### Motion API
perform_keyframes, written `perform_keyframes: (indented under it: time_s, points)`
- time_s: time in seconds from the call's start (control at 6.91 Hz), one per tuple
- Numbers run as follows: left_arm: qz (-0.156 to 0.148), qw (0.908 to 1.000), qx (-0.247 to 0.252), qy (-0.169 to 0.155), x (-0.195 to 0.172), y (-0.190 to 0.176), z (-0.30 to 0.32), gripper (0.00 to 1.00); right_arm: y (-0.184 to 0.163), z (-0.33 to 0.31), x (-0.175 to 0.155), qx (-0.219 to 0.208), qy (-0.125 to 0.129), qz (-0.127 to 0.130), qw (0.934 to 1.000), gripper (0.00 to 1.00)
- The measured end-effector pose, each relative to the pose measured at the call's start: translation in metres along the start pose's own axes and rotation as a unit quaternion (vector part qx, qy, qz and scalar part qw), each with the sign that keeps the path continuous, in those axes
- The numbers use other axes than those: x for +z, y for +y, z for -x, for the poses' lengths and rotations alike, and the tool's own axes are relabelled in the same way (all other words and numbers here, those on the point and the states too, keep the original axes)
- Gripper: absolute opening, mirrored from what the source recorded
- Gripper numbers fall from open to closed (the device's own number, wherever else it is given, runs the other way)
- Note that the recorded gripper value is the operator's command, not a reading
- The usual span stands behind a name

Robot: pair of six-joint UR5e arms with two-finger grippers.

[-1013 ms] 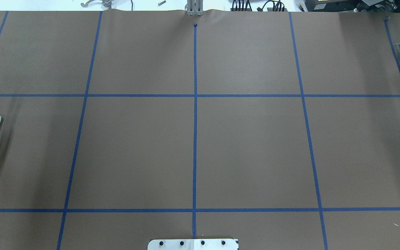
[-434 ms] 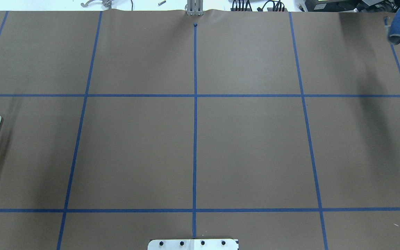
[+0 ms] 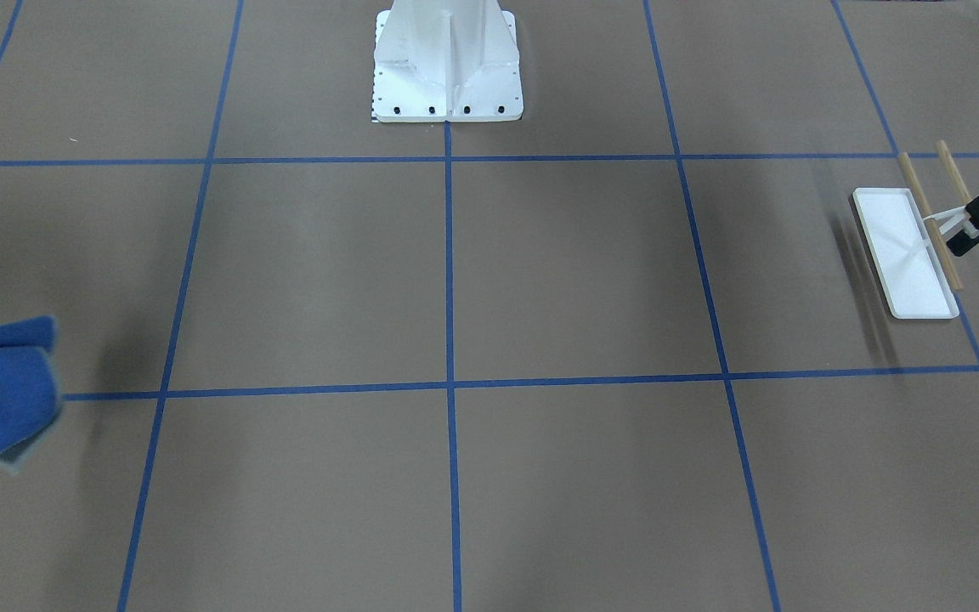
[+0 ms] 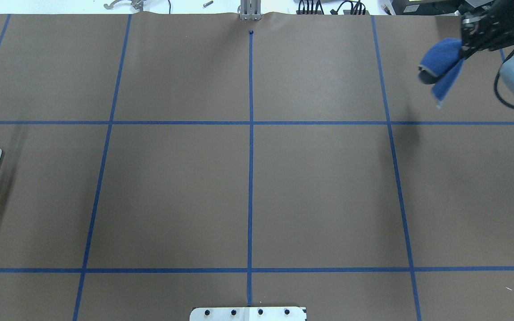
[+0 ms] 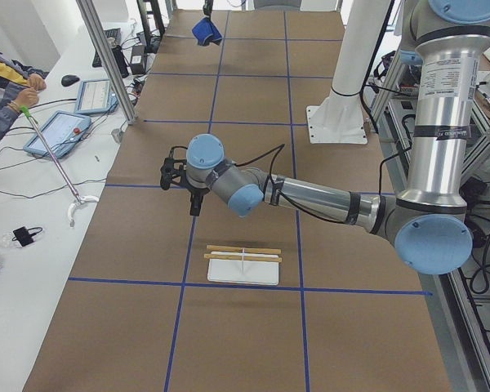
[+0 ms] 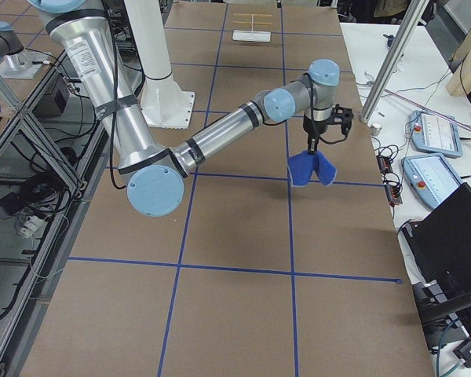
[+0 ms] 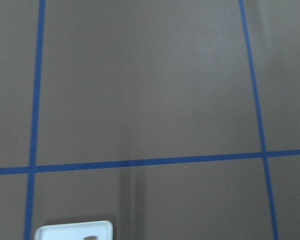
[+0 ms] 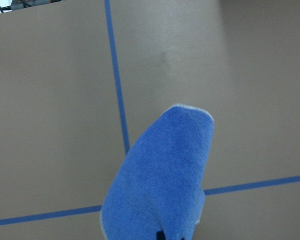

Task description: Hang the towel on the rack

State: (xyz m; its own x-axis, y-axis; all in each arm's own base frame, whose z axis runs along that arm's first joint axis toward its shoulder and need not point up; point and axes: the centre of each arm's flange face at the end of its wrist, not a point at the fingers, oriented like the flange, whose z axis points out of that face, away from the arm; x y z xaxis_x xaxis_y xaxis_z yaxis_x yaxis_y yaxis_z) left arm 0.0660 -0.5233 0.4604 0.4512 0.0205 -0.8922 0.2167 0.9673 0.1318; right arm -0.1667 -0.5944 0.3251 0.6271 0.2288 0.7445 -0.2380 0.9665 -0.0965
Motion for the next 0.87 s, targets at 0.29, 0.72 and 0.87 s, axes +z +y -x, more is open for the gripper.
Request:
perform_keyframes:
  time_s: [0.29,0.72,0.87]
  points:
    - [0.009,0.9973,-0.059,0.044,0.016,-0.017,-0.101,0.98,0.066,0.093,-0.004,0.088,-0.04,0.021,0.9951,0.0]
    - [0.045,0.9753,-0.203,0.075,0.035,-0.017,-0.183,0.98,0.116,0.185,-0.025,0.184,-0.082,0.043,0.9785,0.0]
    - [0.058,0.9586,-0.266,0.085,0.039,-0.015,-0.208,0.98,0.126,0.205,-0.03,0.212,-0.097,0.038,0.9718,0.0]
